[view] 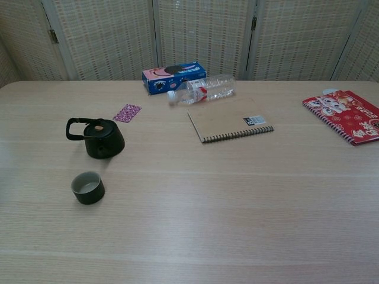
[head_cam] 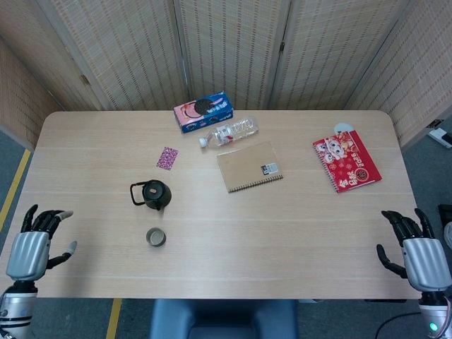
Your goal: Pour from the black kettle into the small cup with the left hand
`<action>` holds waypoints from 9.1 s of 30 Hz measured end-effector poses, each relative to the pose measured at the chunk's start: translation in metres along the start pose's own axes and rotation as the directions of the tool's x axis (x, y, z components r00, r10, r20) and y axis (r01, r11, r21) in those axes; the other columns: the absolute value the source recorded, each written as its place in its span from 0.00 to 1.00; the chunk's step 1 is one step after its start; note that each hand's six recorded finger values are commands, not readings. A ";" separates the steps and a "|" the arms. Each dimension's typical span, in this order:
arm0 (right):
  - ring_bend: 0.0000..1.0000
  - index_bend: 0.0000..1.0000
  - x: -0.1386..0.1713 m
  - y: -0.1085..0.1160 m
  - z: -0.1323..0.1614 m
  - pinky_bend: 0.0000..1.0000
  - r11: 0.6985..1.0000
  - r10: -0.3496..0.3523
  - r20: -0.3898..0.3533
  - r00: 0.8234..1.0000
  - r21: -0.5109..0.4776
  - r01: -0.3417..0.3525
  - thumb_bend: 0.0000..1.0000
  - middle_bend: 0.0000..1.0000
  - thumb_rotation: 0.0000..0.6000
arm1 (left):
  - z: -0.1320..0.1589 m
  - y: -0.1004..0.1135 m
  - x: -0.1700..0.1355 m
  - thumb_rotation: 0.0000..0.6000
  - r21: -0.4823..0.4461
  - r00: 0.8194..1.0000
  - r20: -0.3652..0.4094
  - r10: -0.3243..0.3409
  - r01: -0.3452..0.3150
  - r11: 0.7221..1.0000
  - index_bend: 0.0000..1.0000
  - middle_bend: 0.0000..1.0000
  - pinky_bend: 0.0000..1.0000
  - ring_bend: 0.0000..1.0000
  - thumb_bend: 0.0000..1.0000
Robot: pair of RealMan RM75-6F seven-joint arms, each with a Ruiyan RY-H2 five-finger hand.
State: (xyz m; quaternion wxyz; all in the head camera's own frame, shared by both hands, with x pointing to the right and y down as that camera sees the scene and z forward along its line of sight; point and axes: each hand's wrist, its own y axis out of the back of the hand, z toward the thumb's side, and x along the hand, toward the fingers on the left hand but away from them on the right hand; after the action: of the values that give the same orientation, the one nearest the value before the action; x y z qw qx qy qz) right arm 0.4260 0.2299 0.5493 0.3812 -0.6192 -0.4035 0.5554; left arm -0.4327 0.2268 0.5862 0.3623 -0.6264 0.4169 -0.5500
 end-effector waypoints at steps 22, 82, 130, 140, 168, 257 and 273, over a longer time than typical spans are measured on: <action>0.23 0.14 0.006 0.009 0.001 0.05 1.000 -0.020 -0.018 1.000 -0.007 0.019 0.45 0.22 0.88 | 0.050 -0.029 0.116 1.00 0.029 0.945 0.233 -0.228 0.228 0.973 0.34 0.36 0.01 0.28 0.34; 0.23 0.14 0.010 0.004 -0.010 0.05 1.000 0.010 0.026 1.000 -0.030 -0.009 0.45 0.24 0.93 | 0.059 -0.098 0.177 0.40 0.071 0.830 0.028 -0.557 0.554 0.829 0.31 0.34 0.00 0.22 0.19; 0.23 0.14 0.012 0.001 -0.013 0.05 0.999 0.029 0.045 0.999 -0.039 -0.028 0.45 0.25 0.92 | 0.083 -0.102 0.159 0.50 0.257 0.821 0.352 -0.449 0.377 0.890 0.45 0.45 0.00 0.31 0.19; 0.23 0.14 0.013 0.001 -0.015 0.05 0.999 0.028 0.050 0.998 -0.044 -0.026 0.45 0.25 0.93 | 0.084 -0.107 0.157 0.54 0.254 0.820 0.350 -0.453 0.382 0.888 0.48 0.49 0.00 0.35 0.19; 0.23 0.14 0.014 -0.004 -0.016 0.05 0.997 0.036 0.059 0.998 -0.064 -0.033 0.45 0.25 0.93 | 0.072 -0.123 0.148 0.55 0.266 0.803 0.325 -0.499 0.428 0.864 0.54 0.54 0.00 0.39 0.19; 0.22 0.14 0.011 0.000 -0.024 0.05 0.994 0.014 0.055 0.998 -0.111 -0.008 0.45 0.25 0.95 | 0.092 -0.077 0.184 0.58 0.030 0.905 0.281 -0.321 0.326 0.945 1.00 1.00 0.55 0.98 0.31; 0.23 0.14 -0.002 0.022 -0.008 0.05 0.997 -0.033 -0.005 0.999 -0.073 0.032 0.45 0.25 0.96 | 0.089 -0.052 0.163 0.58 0.028 0.935 0.251 -0.250 0.251 0.968 1.00 1.00 0.58 0.99 0.50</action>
State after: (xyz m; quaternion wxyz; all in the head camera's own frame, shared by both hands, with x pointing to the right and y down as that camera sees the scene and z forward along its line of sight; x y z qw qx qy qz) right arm 0.4350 0.2192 0.5310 0.3687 -0.6279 -0.4322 0.5320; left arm -0.3298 0.0969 0.6851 0.3380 -0.7402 0.2856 -0.5063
